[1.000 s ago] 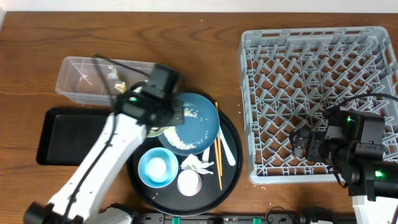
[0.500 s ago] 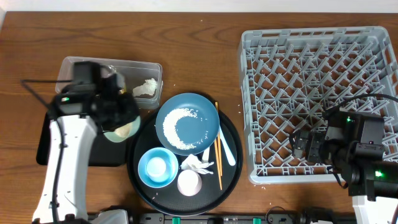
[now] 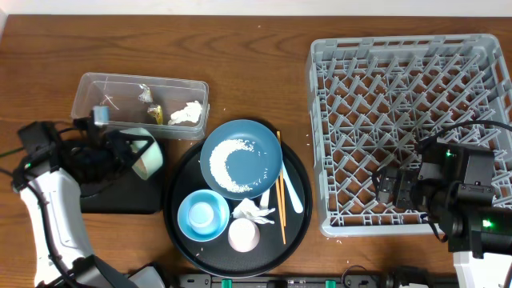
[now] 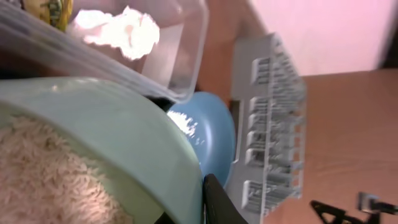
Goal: Sort waste into correct bins and load items into the dishwasher rack
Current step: 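Tilt the green bowl over the black tray to pour out the rice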
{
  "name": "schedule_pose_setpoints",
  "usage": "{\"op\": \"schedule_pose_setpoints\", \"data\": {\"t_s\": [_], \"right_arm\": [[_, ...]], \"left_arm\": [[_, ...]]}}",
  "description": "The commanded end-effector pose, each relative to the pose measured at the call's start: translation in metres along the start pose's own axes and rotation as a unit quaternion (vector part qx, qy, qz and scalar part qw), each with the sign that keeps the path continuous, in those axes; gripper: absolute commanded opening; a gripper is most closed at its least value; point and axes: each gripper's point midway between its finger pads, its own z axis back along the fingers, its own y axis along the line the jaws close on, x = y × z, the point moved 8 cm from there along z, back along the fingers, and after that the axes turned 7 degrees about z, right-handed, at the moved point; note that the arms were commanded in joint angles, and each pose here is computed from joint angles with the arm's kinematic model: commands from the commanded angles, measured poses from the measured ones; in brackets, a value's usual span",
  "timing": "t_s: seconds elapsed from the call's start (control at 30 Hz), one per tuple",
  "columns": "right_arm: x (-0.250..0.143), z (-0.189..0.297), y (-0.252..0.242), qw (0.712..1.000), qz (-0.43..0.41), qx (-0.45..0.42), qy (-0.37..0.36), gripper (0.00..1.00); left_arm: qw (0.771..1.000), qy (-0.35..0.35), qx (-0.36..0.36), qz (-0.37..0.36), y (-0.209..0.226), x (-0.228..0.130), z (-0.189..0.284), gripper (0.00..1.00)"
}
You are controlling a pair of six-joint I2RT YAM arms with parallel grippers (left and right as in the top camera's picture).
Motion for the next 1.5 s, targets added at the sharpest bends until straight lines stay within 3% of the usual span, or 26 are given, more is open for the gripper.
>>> {"op": "schedule_pose_setpoints", "data": {"t_s": [0.0, 0.33, 1.47], "right_arm": [[0.004, 0.005, 0.001, 1.000, -0.004, 0.002, -0.010, 0.99], [0.004, 0.005, 0.001, 1.000, -0.004, 0.002, -0.010, 0.99], [0.004, 0.005, 0.001, 1.000, -0.004, 0.002, -0.011, 0.99]], "left_arm": [[0.997, -0.011, -0.077, 0.002, -0.001, -0.001, 0.008, 0.06], [0.975, -0.050, -0.218, 0.011, 0.003, 0.010, 0.031, 0.06], [0.974, -0.066, -0.215, 0.026, 0.014, 0.015, 0.037, 0.06]]}}
